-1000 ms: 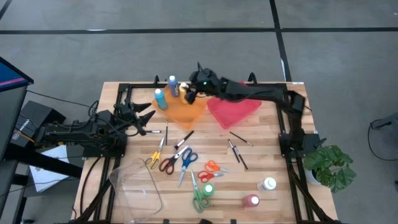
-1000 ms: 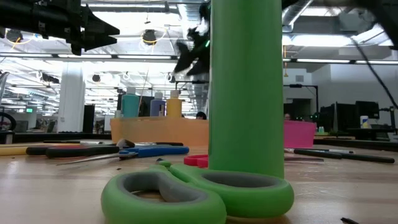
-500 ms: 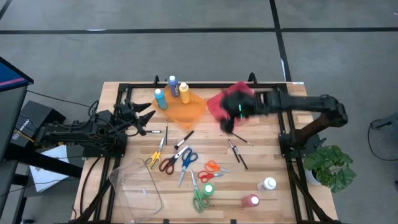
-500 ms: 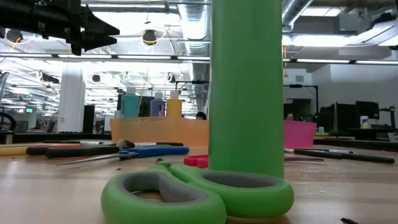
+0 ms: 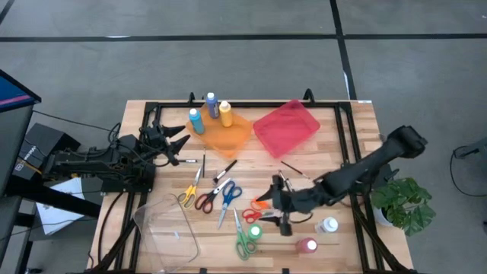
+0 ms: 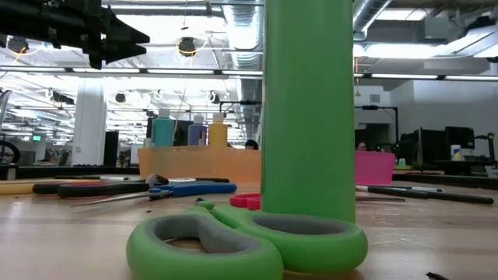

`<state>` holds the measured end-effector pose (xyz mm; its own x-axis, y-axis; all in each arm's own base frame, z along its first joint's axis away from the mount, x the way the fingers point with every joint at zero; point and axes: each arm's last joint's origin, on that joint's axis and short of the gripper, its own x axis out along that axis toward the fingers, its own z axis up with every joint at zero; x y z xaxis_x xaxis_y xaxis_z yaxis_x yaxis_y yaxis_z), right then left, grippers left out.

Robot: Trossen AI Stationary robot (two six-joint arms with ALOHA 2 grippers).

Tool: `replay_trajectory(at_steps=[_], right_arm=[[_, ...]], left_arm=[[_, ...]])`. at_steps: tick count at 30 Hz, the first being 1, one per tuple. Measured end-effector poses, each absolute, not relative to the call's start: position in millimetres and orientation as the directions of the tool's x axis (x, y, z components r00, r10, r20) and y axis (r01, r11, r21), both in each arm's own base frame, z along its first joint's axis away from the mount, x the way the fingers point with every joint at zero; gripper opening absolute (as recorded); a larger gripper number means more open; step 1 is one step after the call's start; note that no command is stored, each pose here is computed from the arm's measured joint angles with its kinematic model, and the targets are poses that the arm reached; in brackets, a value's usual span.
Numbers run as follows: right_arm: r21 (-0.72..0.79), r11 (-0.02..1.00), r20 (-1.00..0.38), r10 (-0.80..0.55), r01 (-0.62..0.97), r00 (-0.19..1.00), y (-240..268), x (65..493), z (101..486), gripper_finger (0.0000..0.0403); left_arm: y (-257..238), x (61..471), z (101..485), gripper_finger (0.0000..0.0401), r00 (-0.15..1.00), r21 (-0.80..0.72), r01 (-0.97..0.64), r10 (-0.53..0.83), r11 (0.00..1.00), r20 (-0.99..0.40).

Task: Pick & Place Paint Supplies
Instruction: Put the green paint bottle into the orange bin

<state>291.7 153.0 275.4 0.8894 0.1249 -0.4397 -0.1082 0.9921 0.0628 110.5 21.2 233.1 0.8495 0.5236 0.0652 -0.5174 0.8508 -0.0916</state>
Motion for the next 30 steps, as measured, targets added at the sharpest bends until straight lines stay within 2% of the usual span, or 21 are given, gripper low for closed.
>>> replay_trajectory(at_steps=[4, 7, 12, 20, 30], right_arm=[[0.062, 0.990, -0.435, 0.138, -0.124, 0.890, 163, 312, 252, 0.0280], [0.099, 0.977, -0.465, 0.212, -0.187, 0.860, 169, 325, 229, 0.0280], [0.201, 0.944, -0.393, 0.323, -0.263, 0.861, 179, 333, 225, 0.0280], [0.189, 0.949, -0.374, 0.308, -0.253, 0.875, 188, 324, 232, 0.0280], [0.184, 0.954, -0.418, 0.296, -0.239, 0.859, 193, 337, 200, 0.0280]], left_arm=[[21, 112, 232, 0.0200, 0.850, -0.088, -0.518, 0.524, 0.851, 0.055], [21, 114, 230, 0.0200, 0.851, -0.081, -0.520, 0.524, 0.850, 0.037], [22, 117, 228, 0.0200, 0.852, -0.078, -0.521, 0.524, 0.850, 0.019], [22, 117, 228, 0.0200, 0.852, -0.078, -0.521, 0.524, 0.850, 0.018], [22, 117, 228, 0.0200, 0.852, -0.078, -0.521, 0.524, 0.850, 0.018]])
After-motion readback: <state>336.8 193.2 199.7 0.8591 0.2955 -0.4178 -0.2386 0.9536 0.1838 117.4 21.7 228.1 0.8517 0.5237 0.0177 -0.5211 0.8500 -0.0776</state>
